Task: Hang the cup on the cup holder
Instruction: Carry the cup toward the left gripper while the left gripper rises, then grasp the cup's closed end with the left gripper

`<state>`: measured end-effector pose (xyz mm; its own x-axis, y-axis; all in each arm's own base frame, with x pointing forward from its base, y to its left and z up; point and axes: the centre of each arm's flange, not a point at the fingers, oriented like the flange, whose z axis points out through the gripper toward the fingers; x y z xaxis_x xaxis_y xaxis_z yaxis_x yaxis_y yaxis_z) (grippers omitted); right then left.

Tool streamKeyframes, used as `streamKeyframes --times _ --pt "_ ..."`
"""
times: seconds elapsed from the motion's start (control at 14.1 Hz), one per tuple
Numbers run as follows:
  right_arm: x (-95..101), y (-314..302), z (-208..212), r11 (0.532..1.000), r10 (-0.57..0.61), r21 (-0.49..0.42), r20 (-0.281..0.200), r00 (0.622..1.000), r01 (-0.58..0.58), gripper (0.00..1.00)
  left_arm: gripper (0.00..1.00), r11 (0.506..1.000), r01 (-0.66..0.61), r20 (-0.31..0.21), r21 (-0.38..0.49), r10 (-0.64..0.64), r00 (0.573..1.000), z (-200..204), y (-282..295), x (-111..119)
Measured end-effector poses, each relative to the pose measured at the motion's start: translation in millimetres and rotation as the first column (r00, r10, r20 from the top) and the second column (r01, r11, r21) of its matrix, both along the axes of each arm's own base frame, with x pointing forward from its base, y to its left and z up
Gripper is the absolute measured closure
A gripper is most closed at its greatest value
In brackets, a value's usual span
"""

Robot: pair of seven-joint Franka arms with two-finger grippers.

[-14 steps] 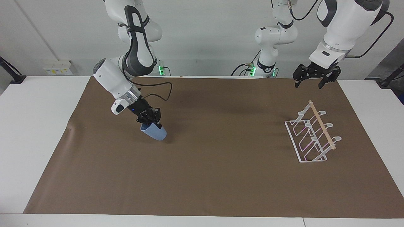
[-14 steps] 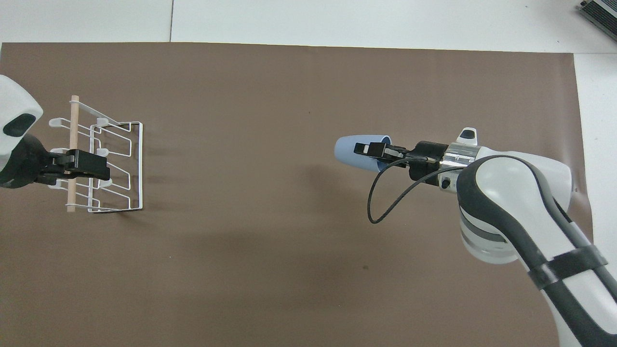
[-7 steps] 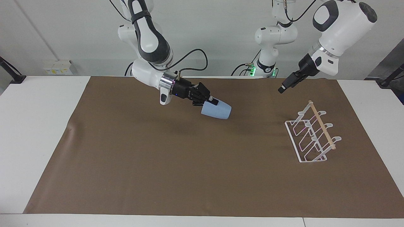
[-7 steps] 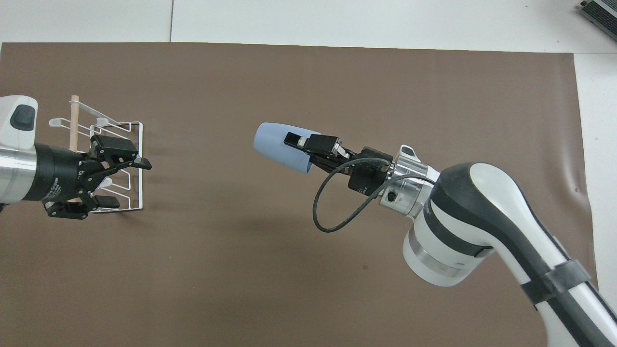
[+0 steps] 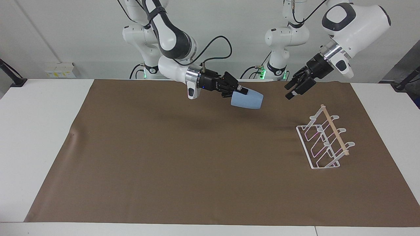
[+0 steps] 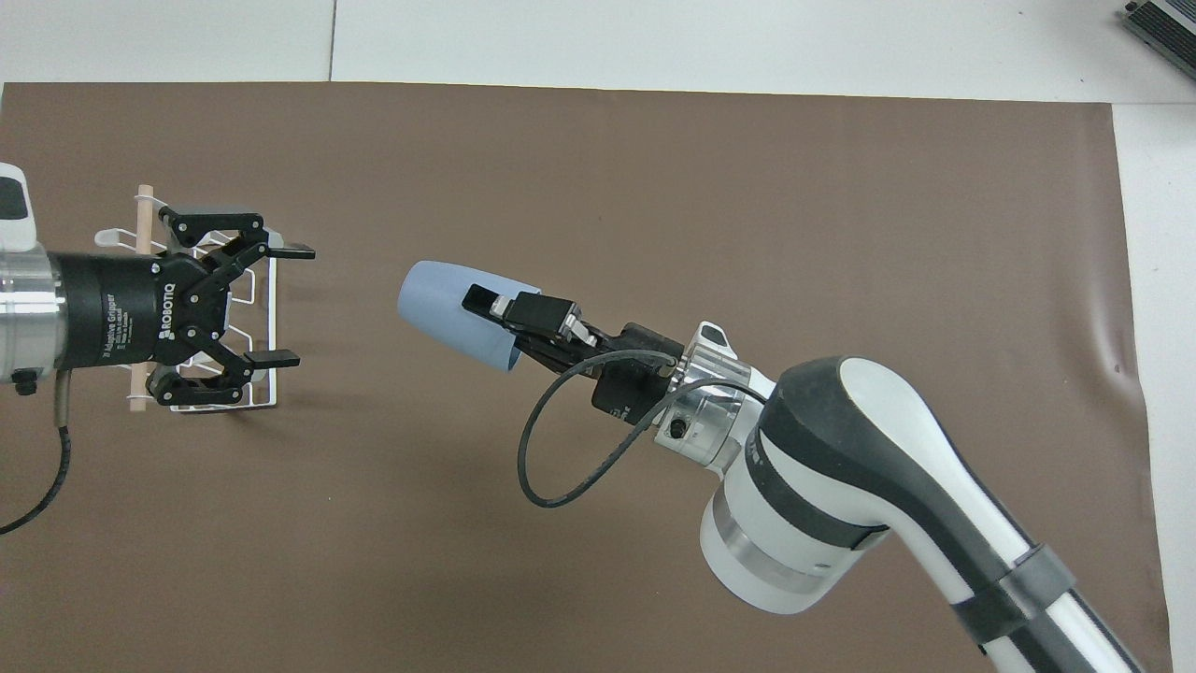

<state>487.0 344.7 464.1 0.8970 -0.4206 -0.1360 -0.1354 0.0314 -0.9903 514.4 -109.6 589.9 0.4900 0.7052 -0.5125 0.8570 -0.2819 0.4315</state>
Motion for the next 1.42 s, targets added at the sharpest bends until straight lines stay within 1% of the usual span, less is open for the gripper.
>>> streamKeyframes --times 0.07,0.28,0.43,0.57,0.92,1.14,1.42 --pt "-4.4 5.5 -0.2 1.0 0.005 -0.003 -0.004 1.0 -0.005 0.94 0.0 1.0 -0.017 0.01 -0.016 0.017 1.0 1.8 -0.3 1.6" --pt "-13.7 22.4 8.9 0.998 0.003 0.056 -0.031 1.0 -0.001 0.94 0.0 0.999 -0.033 0.024 -0.024 0.034 0.999 -1.0 -12.4 1.6" --pt "-15.0 26.9 14.6 0.997 0.003 0.072 -0.03 1.0 -0.001 0.94 0.0 1.0 -0.022 0.009 -0.019 0.022 1.0 -13.8 -29.4 -3.4" --pt "-14.3 27.2 16.9 0.996 -0.008 0.09 -0.04 0.999 0.011 0.94 0.0 1.0 -0.014 -0.01 -0.016 0.014 1.0 -21.7 -38.9 -7.7" --pt "-14.1 25.2 15.3 0.996 -0.028 0.078 -0.055 0.998 0.033 0.94 0.0 1.0 -0.019 -0.016 -0.02 0.019 1.0 -17.0 -42.1 -11.6" --pt "-14.1 24.8 14.7 0.997 -0.031 0.075 -0.057 0.998 0.036 0.94 0.0 1.0 -0.02 -0.009 -0.02 0.02 1.0 -14.4 -44.1 -12.0" --pt "-14.0 24.2 14.0 0.997 -0.036 0.07 -0.06 0.998 0.04 0.94 0.0 1.0 -0.008 0.03 -0.019 0.009 1.0 -10.7 -62.6 -14.6"
